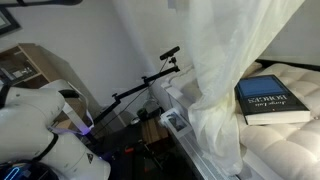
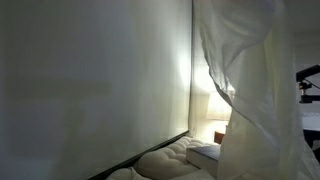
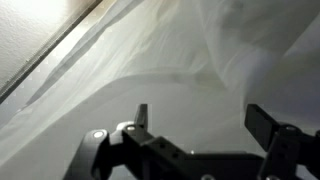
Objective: Pull the curtain
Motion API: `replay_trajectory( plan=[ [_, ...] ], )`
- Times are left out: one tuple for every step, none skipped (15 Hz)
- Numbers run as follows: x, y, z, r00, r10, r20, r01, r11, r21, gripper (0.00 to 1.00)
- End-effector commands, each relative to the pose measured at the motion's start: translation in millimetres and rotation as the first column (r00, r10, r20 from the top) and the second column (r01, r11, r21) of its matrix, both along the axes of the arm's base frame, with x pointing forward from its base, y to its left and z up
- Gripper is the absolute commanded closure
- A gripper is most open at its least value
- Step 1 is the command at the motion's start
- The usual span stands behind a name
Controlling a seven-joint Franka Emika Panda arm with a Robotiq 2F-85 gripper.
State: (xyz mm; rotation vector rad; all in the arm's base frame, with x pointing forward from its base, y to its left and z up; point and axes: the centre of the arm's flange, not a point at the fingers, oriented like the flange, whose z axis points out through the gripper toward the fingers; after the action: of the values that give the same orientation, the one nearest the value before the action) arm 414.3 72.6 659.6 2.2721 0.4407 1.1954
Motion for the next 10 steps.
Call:
replay_trajectory(
  plan=[
    [4, -7, -21, 0.993, 0.008, -0.114, -0.027, 0.986, -0.164, 0.0],
    [2, -10, -27, 0.99, 0.013, -0.142, -0.043, 0.978, -0.206, 0.0],
    [-1, -12, -30, 0.985, 0.03, -0.172, -0.072, 0.967, -0.245, 0.0],
    [-4, -13, -31, 0.978, 0.062, -0.201, -0.117, 0.954, -0.276, 0.0],
    [-5, -14, -29, 0.97, 0.105, -0.22, -0.169, 0.94, -0.297, 0.0],
    [-3, -14, -26, 0.966, 0.14, -0.219, -0.207, 0.925, -0.319, 0.0],
    [0, -14, -21, 0.965, 0.167, -0.202, -0.222, 0.932, -0.286, 0.0],
    [6, -14, -17, 0.971, 0.173, -0.163, -0.211, 0.943, -0.257, 0.0],
    [13, -15, -15, 0.976, 0.172, -0.131, -0.197, 0.957, -0.214, 0.0],
    [17, -17, -13, 0.979, 0.174, -0.106, -0.19, 0.966, -0.175, 0.0]
  ],
)
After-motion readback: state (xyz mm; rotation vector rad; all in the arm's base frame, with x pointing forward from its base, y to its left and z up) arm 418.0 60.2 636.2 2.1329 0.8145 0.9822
